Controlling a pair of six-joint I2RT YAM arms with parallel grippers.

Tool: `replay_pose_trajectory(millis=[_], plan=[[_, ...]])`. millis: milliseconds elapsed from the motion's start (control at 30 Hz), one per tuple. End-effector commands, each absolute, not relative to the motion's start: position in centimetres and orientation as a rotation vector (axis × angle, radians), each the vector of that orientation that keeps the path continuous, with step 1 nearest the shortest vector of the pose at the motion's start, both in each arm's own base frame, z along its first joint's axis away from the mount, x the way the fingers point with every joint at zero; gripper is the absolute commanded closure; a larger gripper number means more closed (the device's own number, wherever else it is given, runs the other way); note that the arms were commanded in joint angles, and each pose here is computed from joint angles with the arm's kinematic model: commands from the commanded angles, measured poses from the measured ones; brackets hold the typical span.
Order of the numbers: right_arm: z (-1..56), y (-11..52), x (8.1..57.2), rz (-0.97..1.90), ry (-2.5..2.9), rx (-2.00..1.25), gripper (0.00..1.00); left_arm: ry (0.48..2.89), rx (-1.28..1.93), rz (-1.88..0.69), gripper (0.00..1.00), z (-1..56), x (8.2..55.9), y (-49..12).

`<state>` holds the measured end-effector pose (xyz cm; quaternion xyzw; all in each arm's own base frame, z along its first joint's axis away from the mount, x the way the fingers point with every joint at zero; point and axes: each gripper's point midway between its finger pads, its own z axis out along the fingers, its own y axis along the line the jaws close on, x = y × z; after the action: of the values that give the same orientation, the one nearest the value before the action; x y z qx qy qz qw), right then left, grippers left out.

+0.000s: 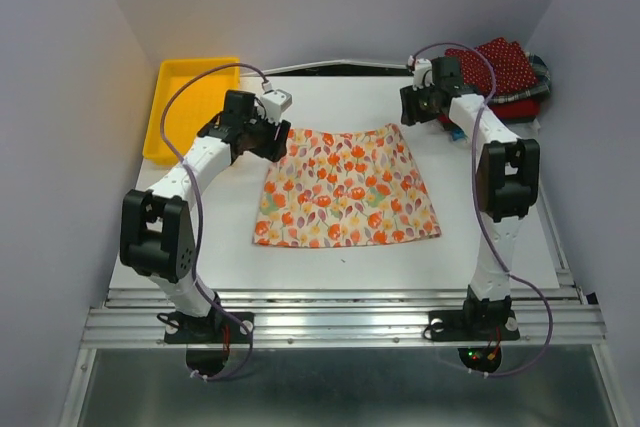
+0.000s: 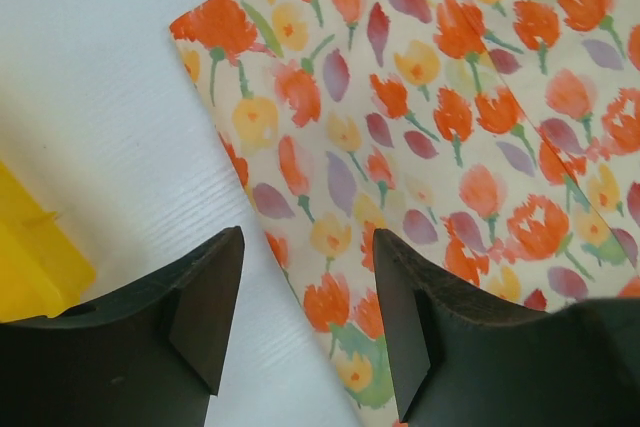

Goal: Fold and stack the skirts
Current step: Flatten the skirt out

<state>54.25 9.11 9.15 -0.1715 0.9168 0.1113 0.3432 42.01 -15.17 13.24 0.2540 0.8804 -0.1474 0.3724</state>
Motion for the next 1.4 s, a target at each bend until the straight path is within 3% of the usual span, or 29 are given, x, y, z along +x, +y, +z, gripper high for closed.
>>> replay_pose_trajectory(millis=[0, 233, 467, 667, 833, 933, 1067, 1233, 1367], plan=[[14.7, 13.9, 54.7, 0.317, 2.178, -0.61, 0.48, 2.283, 0.793, -0.381, 0.35, 11.6, 38.2, -16.2], [7.8, 13.6, 55.1, 0.269, 2.287, -0.676, 0.59, 2.405, 0.818, -0.438, 0.39, 7.9, 35.1, -16.4], [1.9, 9.8, 53.2, 0.035, 2.408, -0.767, 0.75, 2.49, 0.811, -0.432, 0.45, 5.7, 35.2, -16.2], [0.0, 7.5, 45.2, -0.011, 2.519, -0.843, 0.83, 2.525, 0.83, -0.314, 0.52, 3.3, 39.2, -15.7], [1.6, 8.3, 37.3, 0.126, 2.604, -0.925, 0.87, 2.465, 0.794, -0.177, 0.55, 4.4, 48.3, -15.6], [3.3, 12.6, 27.5, 0.543, 2.657, -1.197, 0.85, 2.333, 0.79, -0.156, 0.46, 8.5, 53.1, -16.5], [8.4, 17.1, 20.8, 0.835, 2.536, -1.386, 0.79, 2.184, 0.836, -0.242, 0.35, 14.2, 54.4, -18.8], [13.7, 19.4, 24.8, 0.804, 2.431, -1.25, 0.75, 2.088, 0.904, -0.308, 0.32, 18.6, 49.5, -20.3], [13.7, 19.8, 29.9, 0.666, 2.394, -1.144, 0.74, 2.107, 0.985, -0.398, 0.32, 17.9, 43.5, -21.0]])
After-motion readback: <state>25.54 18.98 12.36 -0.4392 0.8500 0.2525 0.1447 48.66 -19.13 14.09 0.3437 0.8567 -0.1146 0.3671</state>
